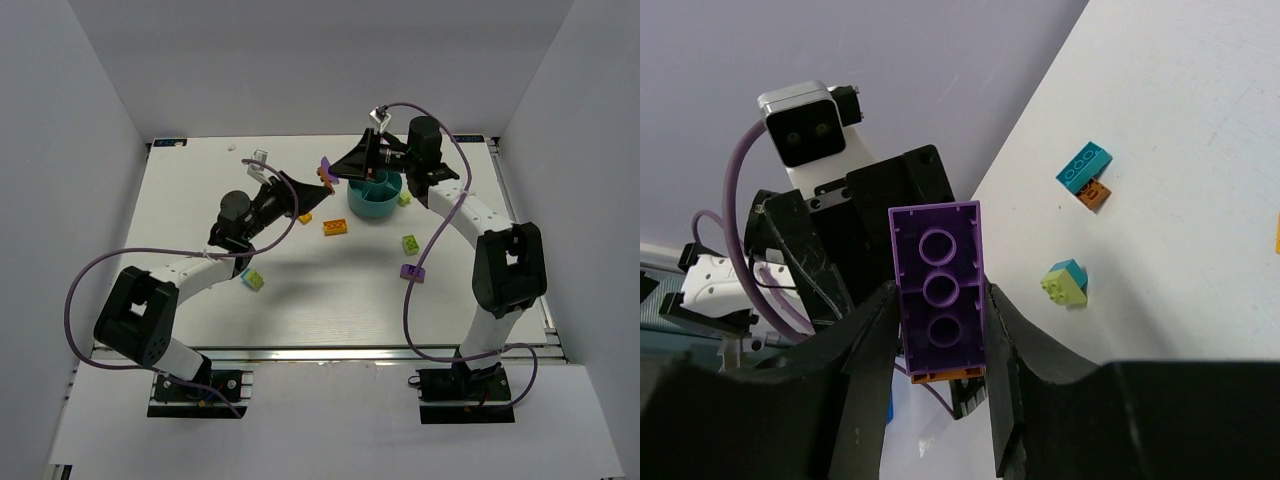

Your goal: Sort the legos into containers by color

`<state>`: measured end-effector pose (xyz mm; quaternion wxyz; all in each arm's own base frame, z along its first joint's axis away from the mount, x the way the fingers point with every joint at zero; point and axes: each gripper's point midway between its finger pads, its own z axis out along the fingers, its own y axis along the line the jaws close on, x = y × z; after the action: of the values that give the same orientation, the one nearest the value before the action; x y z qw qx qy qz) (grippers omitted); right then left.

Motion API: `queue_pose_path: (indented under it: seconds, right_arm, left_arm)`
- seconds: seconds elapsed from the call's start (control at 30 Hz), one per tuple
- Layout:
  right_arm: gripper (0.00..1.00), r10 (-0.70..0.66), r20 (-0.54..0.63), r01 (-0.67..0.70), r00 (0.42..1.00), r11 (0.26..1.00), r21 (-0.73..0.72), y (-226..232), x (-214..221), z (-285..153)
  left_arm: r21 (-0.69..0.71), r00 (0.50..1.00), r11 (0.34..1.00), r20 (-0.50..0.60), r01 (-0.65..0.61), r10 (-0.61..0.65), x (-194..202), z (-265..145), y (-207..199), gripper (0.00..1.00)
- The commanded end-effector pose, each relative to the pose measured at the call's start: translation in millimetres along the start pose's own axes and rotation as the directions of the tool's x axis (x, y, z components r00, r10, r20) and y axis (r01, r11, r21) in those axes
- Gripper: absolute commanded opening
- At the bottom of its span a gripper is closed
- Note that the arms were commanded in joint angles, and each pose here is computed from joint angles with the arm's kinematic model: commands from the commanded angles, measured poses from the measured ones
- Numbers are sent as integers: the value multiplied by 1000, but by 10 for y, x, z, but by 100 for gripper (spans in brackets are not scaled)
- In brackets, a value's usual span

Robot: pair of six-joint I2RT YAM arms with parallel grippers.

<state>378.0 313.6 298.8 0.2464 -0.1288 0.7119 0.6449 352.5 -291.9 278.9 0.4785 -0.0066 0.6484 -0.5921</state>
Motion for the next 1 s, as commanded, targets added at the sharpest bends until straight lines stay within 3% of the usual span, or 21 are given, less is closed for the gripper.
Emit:
queue_pose_path:
  seconds: [0.0, 0.3, 0.6, 0.77, 0.97]
  right_arm:
    - [0, -72, 9, 72, 997, 996, -59, 356, -8, -50]
    - [0, -67, 7, 68, 998, 996, -59, 368, 26, -55]
    - [0, -75, 8, 75, 997, 995, -66, 414, 24, -46]
    - [0, -76, 8, 76, 997, 995, -69, 434, 26, -46]
    - [0, -70, 9, 70, 998, 995, -66, 418, 32, -52]
  left_arm:
    - [88, 1000, 996, 23, -18, 16, -109, 56, -273, 72]
    - [141, 999, 990, 33, 5, -10, -113, 59, -352, 64]
    - [163, 999, 986, 24, 29, -34, -82, 71, -359, 48]
    - [165, 999, 986, 25, 33, -37, -80, 76, -353, 48]
    - [195, 998, 980, 35, 42, -50, -108, 82, -408, 40]
